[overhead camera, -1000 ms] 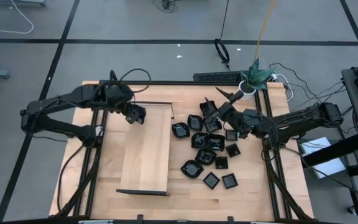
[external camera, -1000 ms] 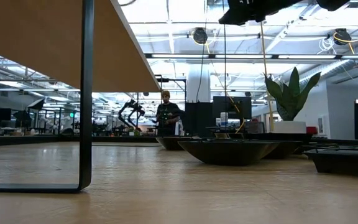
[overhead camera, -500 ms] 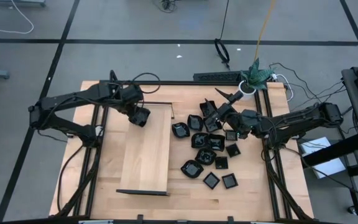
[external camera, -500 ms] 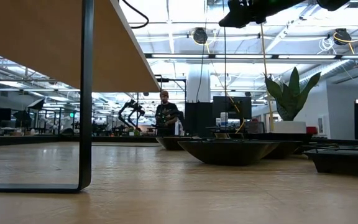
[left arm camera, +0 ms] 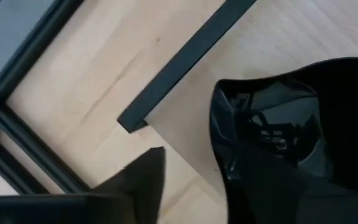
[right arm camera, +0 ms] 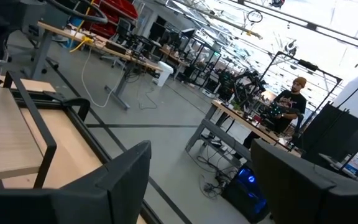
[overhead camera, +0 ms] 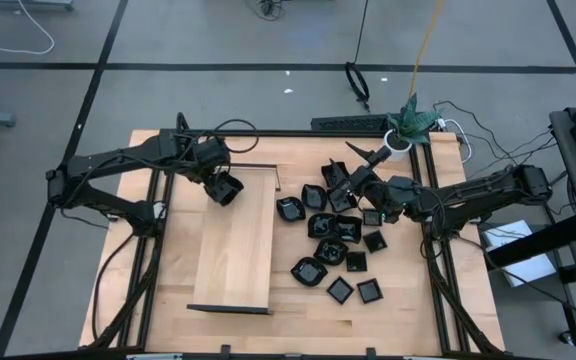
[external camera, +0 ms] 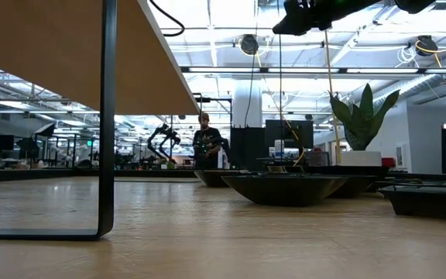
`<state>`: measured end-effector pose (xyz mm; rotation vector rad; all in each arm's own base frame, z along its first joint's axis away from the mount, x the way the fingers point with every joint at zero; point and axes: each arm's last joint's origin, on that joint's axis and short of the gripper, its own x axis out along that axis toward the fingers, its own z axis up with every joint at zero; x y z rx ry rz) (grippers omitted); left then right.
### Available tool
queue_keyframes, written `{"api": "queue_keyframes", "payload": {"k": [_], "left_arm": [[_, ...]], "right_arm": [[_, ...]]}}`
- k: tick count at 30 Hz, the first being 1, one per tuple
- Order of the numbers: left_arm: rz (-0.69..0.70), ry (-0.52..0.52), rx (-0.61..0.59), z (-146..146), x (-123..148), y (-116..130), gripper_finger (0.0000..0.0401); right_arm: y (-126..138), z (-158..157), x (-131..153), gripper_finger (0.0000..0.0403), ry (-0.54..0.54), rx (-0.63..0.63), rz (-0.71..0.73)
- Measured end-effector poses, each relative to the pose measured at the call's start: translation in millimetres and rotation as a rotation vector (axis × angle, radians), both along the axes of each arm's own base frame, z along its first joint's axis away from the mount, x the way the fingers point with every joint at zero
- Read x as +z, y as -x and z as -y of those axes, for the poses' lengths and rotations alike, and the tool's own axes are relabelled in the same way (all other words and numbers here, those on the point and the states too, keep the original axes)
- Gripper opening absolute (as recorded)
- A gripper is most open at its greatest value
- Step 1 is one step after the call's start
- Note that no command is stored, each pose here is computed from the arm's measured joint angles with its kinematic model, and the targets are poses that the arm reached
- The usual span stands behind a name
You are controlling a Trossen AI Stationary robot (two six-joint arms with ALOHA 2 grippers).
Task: Pick & Place Mini shaped plates
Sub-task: Stack the distorted square plate on top of the distorted square plate on the shelf
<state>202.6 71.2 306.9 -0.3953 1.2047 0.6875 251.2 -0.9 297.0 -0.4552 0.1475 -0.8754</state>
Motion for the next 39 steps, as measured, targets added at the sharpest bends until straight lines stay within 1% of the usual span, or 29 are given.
{"api": "queue_keyframes", "payload": {"k": [3,5,9,12,14,17,20,22,24,27,29,32,33,34,36,37,38,39], "left_arm": [[-0.010,-0.019,-0.019,-0.3,0.3,0.2,0.0251],[-0.008,-0.047,-0.014,-0.3,3.4,2.5,0.0269],[0.043,-0.142,0.005,0.4,22.9,8.7,0.0291],[0.118,-0.201,-0.026,4.9,46.2,17.3,0.0295],[0.187,-0.237,-0.056,9.9,64.4,27.7,0.0293],[0.312,-0.296,-0.099,19.2,88.5,47.2,0.0284],[0.459,-0.356,-0.128,29.2,101.8,73.5,0.0276],[0.549,-0.386,-0.130,34.8,100.5,91.6,0.0272],[0.606,-0.403,-0.128,38.9,89.6,106.4,0.0272],[0.719,-0.406,-0.123,44.3,66.5,123.4,0.0271],[0.798,-0.390,-0.176,47.8,48.3,127.4,0.0271],[0.892,-0.378,-0.331,52.8,22.3,126.3,0.0271],[0.915,-0.383,-0.389,54.2,14.9,124.9,0.0271],[0.931,-0.392,-0.442,55.3,8.2,123.3,0.0271],[0.959,-0.413,-0.523,56.8,-2.9,119.3,0.0271],[0.980,-0.416,-0.533,57.1,-6.3,117.0,0.0271],[1.004,-0.421,-0.540,57.2,-6.8,115.1,0.0271],[1.030,-0.425,-0.548,57.7,-5.6,113.9,0.0271]], "right_arm": [[-0.1,0.0,-1.6,0.0263,-0.005,0.000,-0.011],[-0.1,0.0,-1.6,0.0263,-0.005,0.000,-0.012],[-0.1,0.0,-1.6,0.0263,-0.005,0.000,-0.012],[-0.1,0.0,-1.6,0.0263,-0.005,-0.002,-0.012],[-0.1,0.0,-1.6,0.0263,-0.005,-0.002,-0.012],[0.0,0.1,-1.6,0.0263,-0.006,-0.007,-0.011],[1.2,0.8,-1.6,0.0263,-0.018,-0.039,-0.003],[1.7,1.2,-3.5,0.0263,-0.025,-0.063,-0.015],[2.0,1.6,-6.5,0.0263,-0.032,-0.084,-0.038],[2.0,1.5,-12.0,0.0263,-0.069,-0.080,-0.044],[2.4,2.4,-17.2,0.0263,-0.105,-0.083,-0.049],[4.2,7.6,-23.4,0.0263,-0.177,-0.112,-0.069],[5.6,10.5,-23.8,0.0263,-0.219,-0.115,-0.080],[6.6,14.1,-23.1,0.0263,-0.283,-0.099,-0.088],[7.9,24.2,-20.4,0.0263,-0.497,-0.022,-0.105],[9.6,30.6,-21.0,0.0263,-0.613,0.004,-0.122],[10.1,36.2,-23.9,0.0263,-0.698,0.007,-0.149],[9.2,41.6,-27.1,0.0263,-0.756,-0.006,-0.169]]}}
